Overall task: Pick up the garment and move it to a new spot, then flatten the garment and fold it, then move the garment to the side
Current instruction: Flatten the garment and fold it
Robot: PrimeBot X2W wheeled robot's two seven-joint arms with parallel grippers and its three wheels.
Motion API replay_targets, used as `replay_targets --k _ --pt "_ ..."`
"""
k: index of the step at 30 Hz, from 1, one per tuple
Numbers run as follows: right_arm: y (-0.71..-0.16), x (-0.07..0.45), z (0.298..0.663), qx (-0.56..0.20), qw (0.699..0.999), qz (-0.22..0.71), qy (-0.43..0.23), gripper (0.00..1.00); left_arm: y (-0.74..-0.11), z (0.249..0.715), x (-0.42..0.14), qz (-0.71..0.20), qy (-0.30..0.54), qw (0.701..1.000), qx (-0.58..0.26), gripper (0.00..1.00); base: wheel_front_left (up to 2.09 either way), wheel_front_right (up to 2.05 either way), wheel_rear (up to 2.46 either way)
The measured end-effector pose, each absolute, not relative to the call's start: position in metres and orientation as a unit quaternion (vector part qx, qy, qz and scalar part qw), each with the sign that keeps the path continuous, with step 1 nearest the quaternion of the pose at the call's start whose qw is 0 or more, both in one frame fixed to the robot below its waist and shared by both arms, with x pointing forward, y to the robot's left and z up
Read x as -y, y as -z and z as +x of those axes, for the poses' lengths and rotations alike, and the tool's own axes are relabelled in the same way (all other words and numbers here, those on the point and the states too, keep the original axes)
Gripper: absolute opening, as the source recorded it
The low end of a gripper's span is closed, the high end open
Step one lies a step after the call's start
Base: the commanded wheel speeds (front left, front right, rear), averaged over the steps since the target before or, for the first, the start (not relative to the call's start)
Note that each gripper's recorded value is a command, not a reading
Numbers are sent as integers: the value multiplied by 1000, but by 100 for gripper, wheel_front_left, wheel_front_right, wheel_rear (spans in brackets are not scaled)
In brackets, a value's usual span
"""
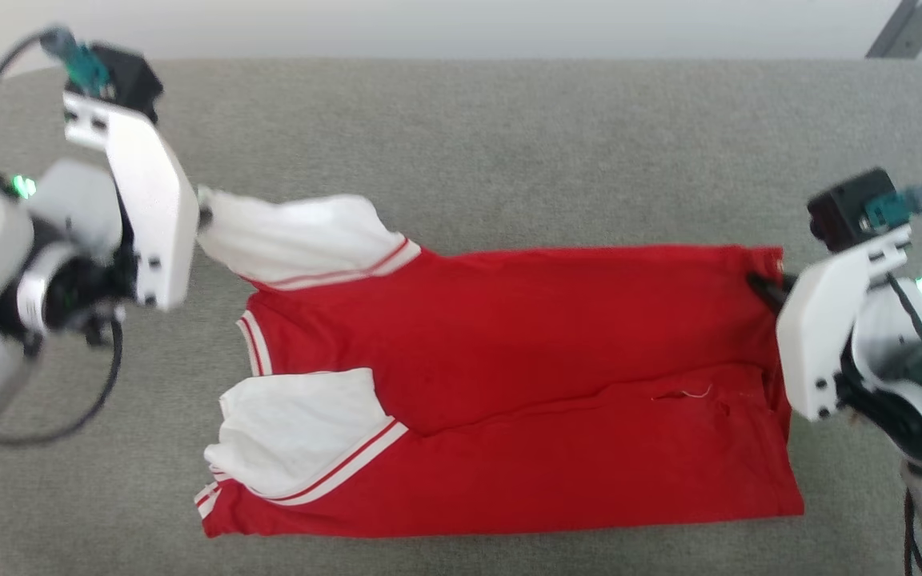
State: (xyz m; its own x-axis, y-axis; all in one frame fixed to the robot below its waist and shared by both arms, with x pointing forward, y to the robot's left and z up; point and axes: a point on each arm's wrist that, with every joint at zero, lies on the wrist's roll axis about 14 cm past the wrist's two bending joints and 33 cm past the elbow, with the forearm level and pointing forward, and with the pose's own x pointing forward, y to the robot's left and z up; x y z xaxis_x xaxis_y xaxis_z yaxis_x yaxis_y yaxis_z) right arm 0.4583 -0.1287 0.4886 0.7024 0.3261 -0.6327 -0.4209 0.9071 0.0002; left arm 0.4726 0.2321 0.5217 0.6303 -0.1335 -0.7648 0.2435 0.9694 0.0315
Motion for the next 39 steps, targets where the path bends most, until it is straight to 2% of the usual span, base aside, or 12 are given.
replay_targets --k 7,17,18,19,20,21,23,24,25,26,31,39 --pt "-488 134 428 -338 917 -57 -204 0 -518 401 -225 61 98 891 -439 0 0 0 0" --pt "-443 136 381 -409 891 -17 -198 0 -461 325 -210 -1 96 850 -519 0 0 0 0" --pt "-438 136 379 -416 888 -15 -197 4 -454 322 -208 -14 95 845 -525 0 0 0 0" --pt "-434 135 376 -424 884 -9 -197 25 -447 317 -206 -20 99 840 -532 0 0 0 0" --pt "-430 132 373 -426 882 -9 -200 57 -440 315 -206 -29 95 838 -536 0 0 0 0" --pt "-429 131 372 -426 882 -11 -200 100 -435 313 -207 -35 92 836 -539 0 0 0 0" --pt "-426 131 371 -427 882 -6 -198 100 -427 312 -208 -41 91 839 -535 41 0 0 0" --pt "-426 129 370 -425 882 -6 -201 100 -426 315 -208 -47 90 844 -527 51 0 0 0" --pt "-428 126 370 -421 884 -3 -204 100 -426 317 -207 -53 92 848 -519 80 0 0 0" --pt "-430 125 370 -418 885 -4 -206 100 -426 319 -207 -55 92 853 -511 100 0 0 0" --pt "-445 129 373 -390 899 5 -200 100 -436 332 -213 -67 86 887 -449 100 0 0 0" --pt "-462 149 379 -359 918 26 -168 100 -478 353 -231 -68 71 955 -279 100 0 0 0"
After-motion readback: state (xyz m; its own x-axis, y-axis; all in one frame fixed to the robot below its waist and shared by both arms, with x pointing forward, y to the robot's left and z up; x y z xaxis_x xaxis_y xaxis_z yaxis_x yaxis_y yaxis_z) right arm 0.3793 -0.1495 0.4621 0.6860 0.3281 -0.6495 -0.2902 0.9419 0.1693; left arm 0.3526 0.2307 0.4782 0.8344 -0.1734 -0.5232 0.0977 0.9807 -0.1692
